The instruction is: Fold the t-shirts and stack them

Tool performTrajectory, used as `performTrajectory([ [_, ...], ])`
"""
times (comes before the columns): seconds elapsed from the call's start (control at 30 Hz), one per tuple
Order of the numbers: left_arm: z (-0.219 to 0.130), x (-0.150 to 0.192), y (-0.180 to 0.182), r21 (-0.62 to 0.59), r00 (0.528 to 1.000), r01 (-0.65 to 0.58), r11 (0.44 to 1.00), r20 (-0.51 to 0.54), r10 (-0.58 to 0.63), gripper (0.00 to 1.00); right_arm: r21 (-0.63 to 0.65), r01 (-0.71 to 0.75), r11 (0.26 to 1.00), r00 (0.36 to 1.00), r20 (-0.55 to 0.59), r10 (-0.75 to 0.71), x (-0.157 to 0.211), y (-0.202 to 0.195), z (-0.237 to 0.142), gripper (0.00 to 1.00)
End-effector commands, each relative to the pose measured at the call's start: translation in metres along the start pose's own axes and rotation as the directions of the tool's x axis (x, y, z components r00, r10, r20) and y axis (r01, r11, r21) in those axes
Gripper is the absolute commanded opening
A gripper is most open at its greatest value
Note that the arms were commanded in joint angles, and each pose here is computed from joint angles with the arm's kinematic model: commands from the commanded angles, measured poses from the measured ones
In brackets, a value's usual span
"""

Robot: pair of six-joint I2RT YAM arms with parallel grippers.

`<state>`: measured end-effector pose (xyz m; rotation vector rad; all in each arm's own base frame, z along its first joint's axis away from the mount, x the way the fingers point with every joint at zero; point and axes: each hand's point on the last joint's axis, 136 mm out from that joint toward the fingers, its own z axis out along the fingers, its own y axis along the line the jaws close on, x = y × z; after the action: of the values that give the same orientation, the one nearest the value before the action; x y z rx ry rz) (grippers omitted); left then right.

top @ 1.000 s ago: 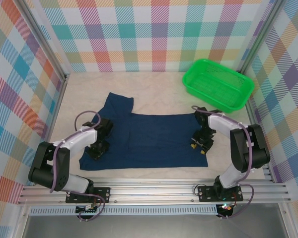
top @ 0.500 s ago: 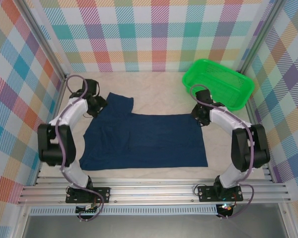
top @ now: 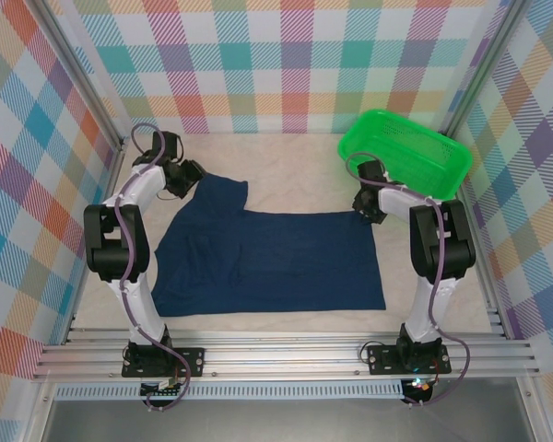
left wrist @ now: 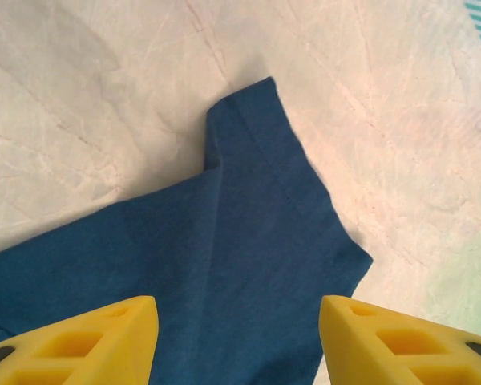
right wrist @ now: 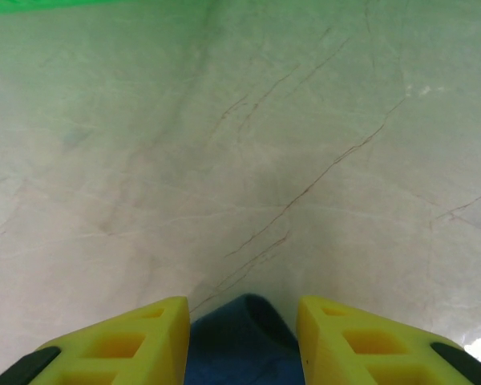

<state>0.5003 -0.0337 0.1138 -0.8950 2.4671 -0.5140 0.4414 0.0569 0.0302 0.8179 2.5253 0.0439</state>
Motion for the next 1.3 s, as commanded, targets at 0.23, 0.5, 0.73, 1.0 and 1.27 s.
performTrajectory([
  [0.23, -0.002, -0.019, -0.007, -0.014, 0.999, -0.048, 0.999, 0.025, 0.048, 0.54, 0.012, -0.003, 1.0, 1.0, -0.023, 0.003, -0.001, 0.003, 0.008, 0.19],
  [0.5, 0.043, -0.041, 0.002, -0.107, 0.997, -0.066, 0.992, 0.042, 0.071, 0.54, 0.023, 0.023, 0.999, 0.999, -0.046, -0.022, 0.002, 0.001, 0.005, 0.0],
  [0.73, 0.079, -0.057, -0.015, -0.181, 0.968, -0.21, 0.961, 0.1, 0.23, 0.54, 0.003, 0.037, 0.999, 0.997, -0.062, -0.037, 0.004, 0.004, -0.002, 0.0],
  [1.0, 0.11, -0.049, -0.022, -0.22, 0.95, -0.271, 0.937, 0.097, 0.298, 0.52, -0.008, 0.046, 0.999, 0.995, -0.087, -0.046, 0.012, 0.004, -0.003, 0.0],
  [1.27, 0.116, -0.042, -0.001, -0.354, 0.951, -0.258, 0.899, 0.07, 0.301, 0.39, -0.023, 0.04, 0.999, 0.994, -0.097, -0.042, 0.014, 0.005, -0.004, 0.0],
])
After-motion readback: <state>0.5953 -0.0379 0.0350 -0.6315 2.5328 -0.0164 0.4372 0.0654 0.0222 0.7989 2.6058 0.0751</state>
